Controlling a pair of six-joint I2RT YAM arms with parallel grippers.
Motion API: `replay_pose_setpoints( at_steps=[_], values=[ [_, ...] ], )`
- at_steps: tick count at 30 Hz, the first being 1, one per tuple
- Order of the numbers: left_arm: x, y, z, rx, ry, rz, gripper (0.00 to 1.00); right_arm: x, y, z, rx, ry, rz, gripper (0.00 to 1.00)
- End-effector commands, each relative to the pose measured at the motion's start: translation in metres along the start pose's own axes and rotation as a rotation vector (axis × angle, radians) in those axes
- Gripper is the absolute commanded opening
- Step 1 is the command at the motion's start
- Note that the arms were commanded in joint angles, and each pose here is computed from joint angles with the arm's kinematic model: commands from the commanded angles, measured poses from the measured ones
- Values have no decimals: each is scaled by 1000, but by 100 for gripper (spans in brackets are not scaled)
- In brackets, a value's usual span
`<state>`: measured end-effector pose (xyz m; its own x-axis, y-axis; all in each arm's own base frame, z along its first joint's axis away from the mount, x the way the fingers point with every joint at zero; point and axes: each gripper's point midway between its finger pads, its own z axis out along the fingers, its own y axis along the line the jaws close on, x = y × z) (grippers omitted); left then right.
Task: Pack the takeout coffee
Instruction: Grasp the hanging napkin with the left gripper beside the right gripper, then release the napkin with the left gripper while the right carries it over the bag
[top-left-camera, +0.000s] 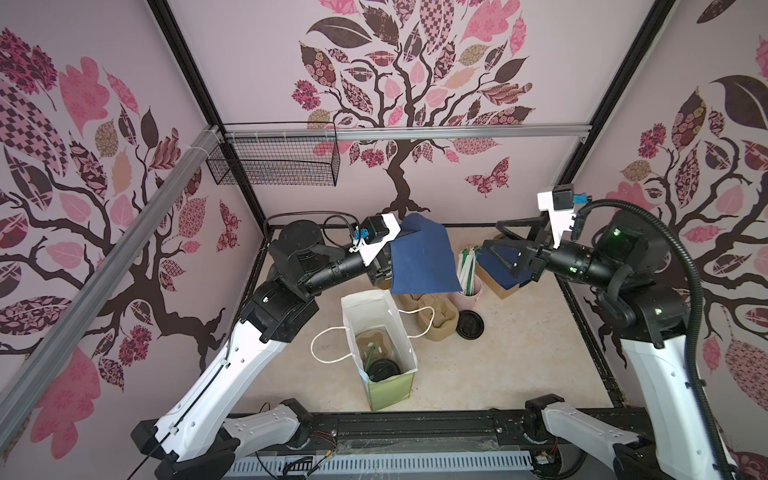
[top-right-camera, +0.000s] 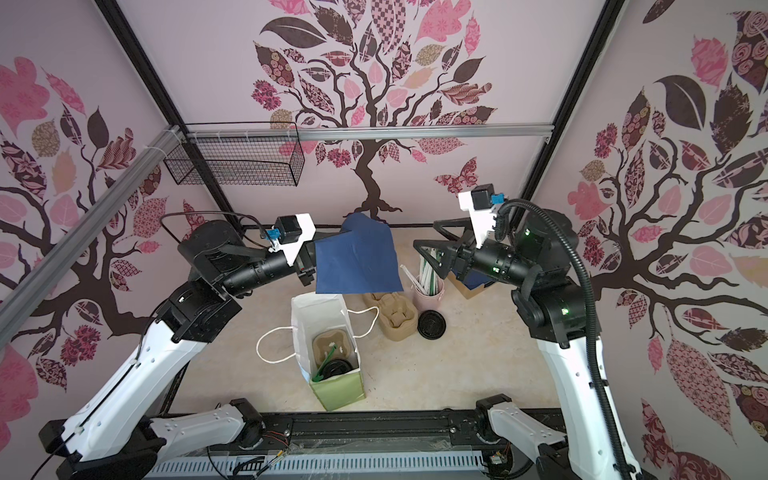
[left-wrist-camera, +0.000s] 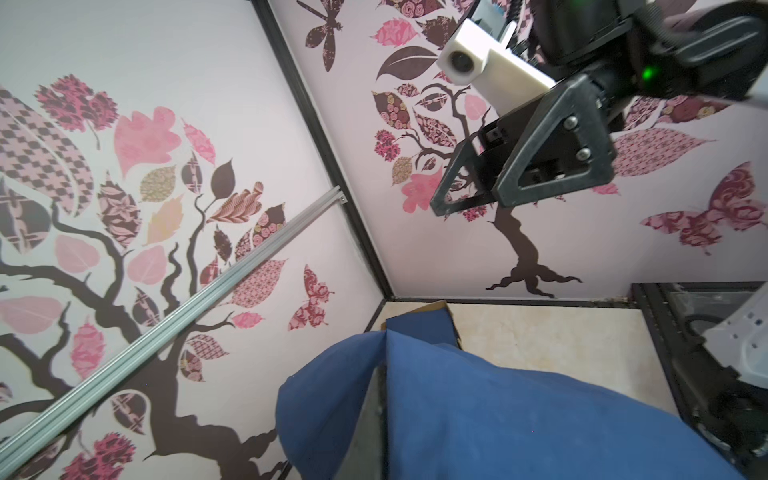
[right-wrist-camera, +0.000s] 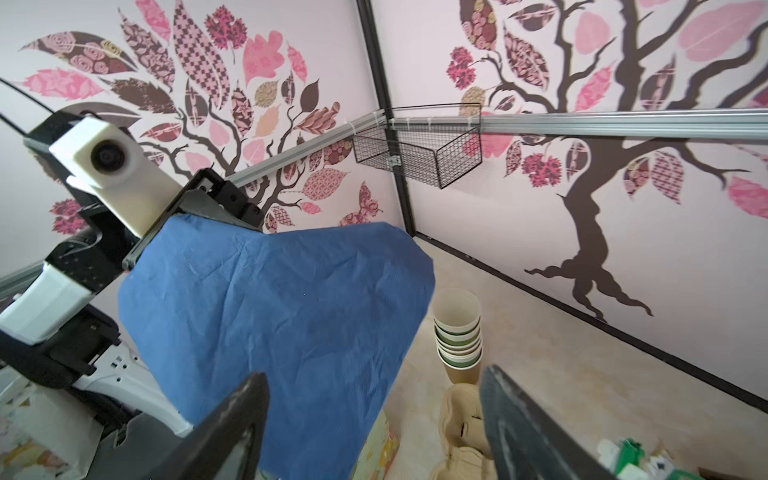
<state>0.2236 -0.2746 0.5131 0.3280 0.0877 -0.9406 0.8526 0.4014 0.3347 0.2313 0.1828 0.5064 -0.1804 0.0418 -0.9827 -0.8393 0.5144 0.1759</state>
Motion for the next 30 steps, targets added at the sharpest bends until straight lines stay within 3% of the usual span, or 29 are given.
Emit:
replay_pose_setpoints(
  at_steps=[1,6,13,21,30],
  values=[
    [-1,-27,1,180,-25,-163,0,-6,33,9,-167,-3,-219,89],
    [0,-39,10,290,-24,-271,0,33,57,42,-272,148,-271,98],
    [-2,-52,10,389,-3,-353,0,41,52,49,-273,158,-311,100],
    [-5,-54,9,412,-8,-367,0,79,76,46,-449,277,-217,90],
    [-10,-61,7,474,-17,-398,0,87,76,51,-453,303,-252,66]
  ],
)
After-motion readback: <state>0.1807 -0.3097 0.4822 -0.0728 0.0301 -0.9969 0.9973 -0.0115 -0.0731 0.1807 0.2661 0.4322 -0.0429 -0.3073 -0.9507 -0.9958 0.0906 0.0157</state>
